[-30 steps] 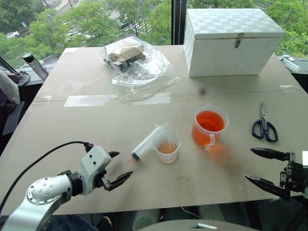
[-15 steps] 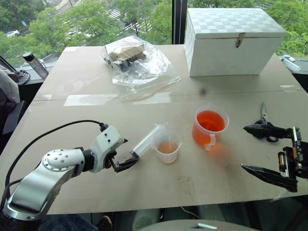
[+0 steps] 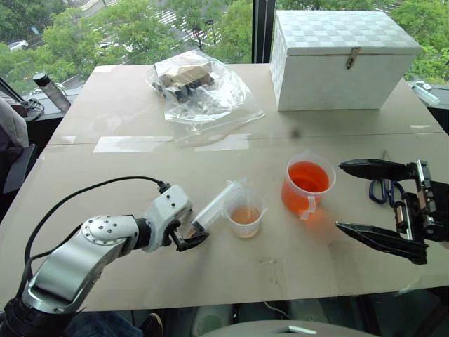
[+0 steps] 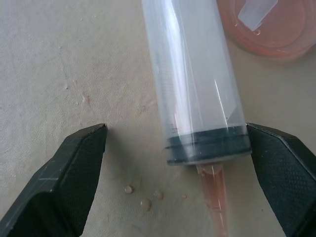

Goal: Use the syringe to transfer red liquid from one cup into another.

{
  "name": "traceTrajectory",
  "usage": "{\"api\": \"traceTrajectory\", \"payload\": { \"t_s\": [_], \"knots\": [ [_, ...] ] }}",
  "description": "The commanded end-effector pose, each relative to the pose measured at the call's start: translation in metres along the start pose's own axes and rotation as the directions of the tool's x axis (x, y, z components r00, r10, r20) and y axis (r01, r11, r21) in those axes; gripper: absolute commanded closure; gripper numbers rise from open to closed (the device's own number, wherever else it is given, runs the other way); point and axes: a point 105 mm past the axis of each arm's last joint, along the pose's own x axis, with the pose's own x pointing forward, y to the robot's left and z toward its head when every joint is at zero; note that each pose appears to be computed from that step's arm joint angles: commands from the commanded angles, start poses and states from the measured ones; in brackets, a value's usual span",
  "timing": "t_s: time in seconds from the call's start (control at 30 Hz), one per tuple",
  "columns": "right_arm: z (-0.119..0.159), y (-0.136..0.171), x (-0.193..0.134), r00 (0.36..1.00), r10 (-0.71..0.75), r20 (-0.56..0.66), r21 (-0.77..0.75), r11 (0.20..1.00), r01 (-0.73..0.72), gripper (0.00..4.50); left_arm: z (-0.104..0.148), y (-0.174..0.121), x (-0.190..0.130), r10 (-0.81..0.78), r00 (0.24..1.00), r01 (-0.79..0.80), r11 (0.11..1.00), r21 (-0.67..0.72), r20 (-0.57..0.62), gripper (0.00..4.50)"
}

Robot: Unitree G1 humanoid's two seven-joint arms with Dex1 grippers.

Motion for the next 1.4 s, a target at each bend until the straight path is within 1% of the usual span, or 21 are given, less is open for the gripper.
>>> {"api": "traceTrajectory", "payload": {
  "t_s": [0.03, 0.23, 0.33, 0.43, 0.47, 0.5, 0.57, 0.6, 0.8, 0.9, 1.0, 1.1, 1.23, 1.27, 1.3, 1.33, 1.37, 1.4],
  "knots": [
    [0.002, 0.001, 0.001, 1.0, 0.007, 0.006, -0.012, 1.0, -0.007, 0.04, 0.017, -0.004, 0.001, -0.002, 0.999, 0.001, 1.0, 0.03, 0.044, 0.0],
    [0.002, 0.002, 0.001, 1.0, 0.003, 0.003, -0.019, 1.0, -0.003, 0.04, 0.025, -0.011, 0.008, -0.033, 0.998, 0.033, 0.999, -0.004, 0.056, 0.0],
    [0.003, 0.002, 0.001, 1.0, 0.002, 0.004, -0.029, 1.0, -0.002, 0.04, 0.021, -0.013, 0.012, -0.041, 0.999, 0.041, 0.999, -0.022, 0.034, 0.0],
    [0.003, 0.001, 0.003, 1.0, -0.001, 0.006, -0.028, 1.0, 0.001, 0.0, 0.022, -0.009, 0.017, -0.013, 1.0, 0.014, 1.0, -0.027, 0.014, 0.71],
    [0.003, 0.001, 0.003, 1.0, -0.001, 0.008, -0.027, 1.0, 0.001, 0.0, 0.022, -0.008, 0.017, -0.006, 1.0, 0.006, 1.0, -0.02, 0.006, 1.27],
    [0.003, 0.001, 0.003, 1.0, -0.001, 0.009, -0.027, 1.0, 0.001, 0.0, 0.021, -0.007, 0.018, 0.001, 1.0, -0.001, 1.0, -0.029, 0.003, 1.58],
    [0.003, 0.001, 0.004, 1.0, -0.001, 0.011, -0.026, 1.0, 0.001, 0.0, 0.021, -0.003, 0.017, 0.033, 0.999, -0.033, 0.998, -0.054, 0.001, 2.8],
    [0.003, 0.001, 0.004, 1.0, -0.001, 0.012, -0.025, 1.0, 0.001, 0.0, 0.021, -0.002, 0.017, 0.046, 0.999, -0.046, 0.997, -0.06, 0.002, 3.05],
    [0.002, 0.0, 0.005, 1.0, 0.008, 0.023, -0.016, 1.0, -0.007, 0.0, 0.006, 0.013, -0.001, 0.19, 0.982, -0.19, 0.965, -0.182, -0.015, 3.04],
    [0.002, -0.002, 0.007, 0.999, 0.027, 0.036, -0.007, 1.0, -0.027, 0.0, -0.009, 0.033, -0.022, 0.357, 0.931, -0.363, 0.9, -0.241, -0.067, 3.04],
    [0.001, -0.004, 0.01, 0.997, 0.061, 0.045, -0.003, 0.998, -0.061, 0.0, -0.027, 0.042, -0.038, 0.443, 0.884, -0.467, 0.831, -0.303, -0.149, 3.04],
    [0.004, -0.008, 0.014, 0.994, 0.084, 0.067, -0.008, 0.996, -0.084, 0.0, -0.043, 0.04, -0.046, 0.46, 0.857, -0.514, 0.784, -0.347, -0.232, 3.04],
    [0.008, -0.013, 0.021, 0.991, 0.093, 0.098, -0.002, 0.996, -0.093, 0.0, -0.049, 0.026, -0.043, 0.411, 0.871, -0.486, 0.8, -0.351, -0.27, 3.04],
    [0.008, -0.014, 0.022, 0.991, 0.096, 0.089, -0.008, 0.995, -0.096, 0.0, -0.049, 0.026, -0.044, 0.41, 0.87, -0.487, 0.8, -0.349, -0.274, 2.24],
    [0.007, -0.014, 0.022, 0.992, 0.102, 0.076, -0.014, 0.995, -0.101, 0.0, -0.049, 0.027, -0.044, 0.413, 0.868, -0.491, 0.797, -0.351, -0.277, 1.71],
    [0.007, -0.014, 0.022, 0.993, 0.102, 0.063, -0.018, 0.995, -0.101, 0.0, -0.045, 0.03, -0.045, 0.417, 0.871, -0.489, 0.785, -0.38, -0.259, 1.27],
    [0.007, -0.015, 0.023, 0.993, 0.103, 0.065, -0.019, 0.995, -0.102, 0.0, -0.041, 0.033, -0.044, 0.417, 0.878, -0.479, 0.761, -0.438, -0.235, 1.03],
    [0.008, -0.015, 0.023, 0.992, 0.104, 0.068, -0.019, 0.995, -0.102, 0.0, -0.039, 0.035, -0.044, 0.415, 0.884, -0.467, 0.743, -0.48, -0.216, 0.47]
  ]
}}
